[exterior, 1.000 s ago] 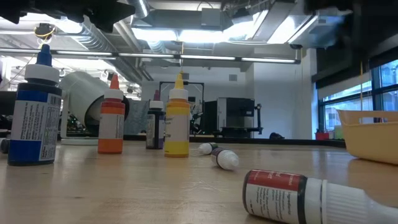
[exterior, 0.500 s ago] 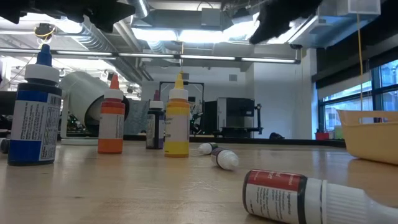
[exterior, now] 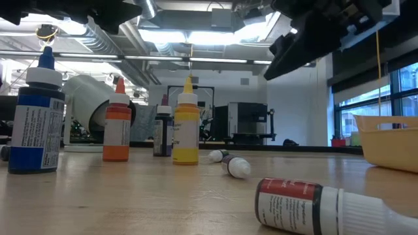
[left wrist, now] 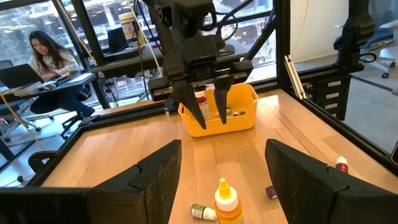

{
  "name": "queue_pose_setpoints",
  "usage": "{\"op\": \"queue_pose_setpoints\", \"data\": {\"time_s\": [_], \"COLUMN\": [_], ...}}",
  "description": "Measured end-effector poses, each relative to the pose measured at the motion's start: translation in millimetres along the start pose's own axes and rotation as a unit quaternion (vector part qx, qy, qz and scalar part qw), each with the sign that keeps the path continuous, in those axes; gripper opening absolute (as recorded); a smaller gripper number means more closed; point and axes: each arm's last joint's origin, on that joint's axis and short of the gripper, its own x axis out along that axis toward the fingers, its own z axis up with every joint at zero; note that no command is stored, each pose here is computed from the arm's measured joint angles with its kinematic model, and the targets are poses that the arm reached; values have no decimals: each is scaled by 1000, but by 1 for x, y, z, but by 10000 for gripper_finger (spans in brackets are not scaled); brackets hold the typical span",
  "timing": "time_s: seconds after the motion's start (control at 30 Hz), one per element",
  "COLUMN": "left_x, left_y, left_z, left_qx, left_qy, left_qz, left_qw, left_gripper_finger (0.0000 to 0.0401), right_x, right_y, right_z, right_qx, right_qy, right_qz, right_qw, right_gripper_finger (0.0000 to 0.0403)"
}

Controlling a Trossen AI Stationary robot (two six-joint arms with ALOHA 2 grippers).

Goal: Pick & Place food coloring
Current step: Put the large purple food coloring bottle into the yellow bin

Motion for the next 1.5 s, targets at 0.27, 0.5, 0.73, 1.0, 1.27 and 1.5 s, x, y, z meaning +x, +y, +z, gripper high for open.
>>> {"op": "queue_pose_setpoints", "data": {"time_s": [0.27, 0.5, 0.73, 1.0, 1.27, 1.5], "left_x": [0, 0, 0, 0, 0, 0], "left_y": [0, 0, 0, 0, 0, 0], "left_z": [0, 0, 1, 1, 2, 2], "left_qx": [0, 0, -18, -68, -64, -91], "left_qy": [-1, -2, -4, -7, -8, -8], "left_qz": [0, 0, 1, 1, 1, 0], "left_qw": [1000, 1000, 1000, 998, 998, 996], "left_gripper_finger": [228, 229, 229, 231, 229, 229], "right_x": [-15, -21, -21, -21, -21, -21], "right_y": [-4, -4, -4, -4, -4, -4], "right_z": [-11, -16, -15, -15, -15, -15], "right_qx": [-12, -20, -20, -21, -20, -20], "right_qy": [-97, -152, -150, -150, -149, -149], "right_qz": [18, 20, 21, 20, 20, 20], "right_qw": [995, 988, 988, 988, 988, 988], "right_gripper_finger": [162, 162, 162, 162, 162, 162]}}
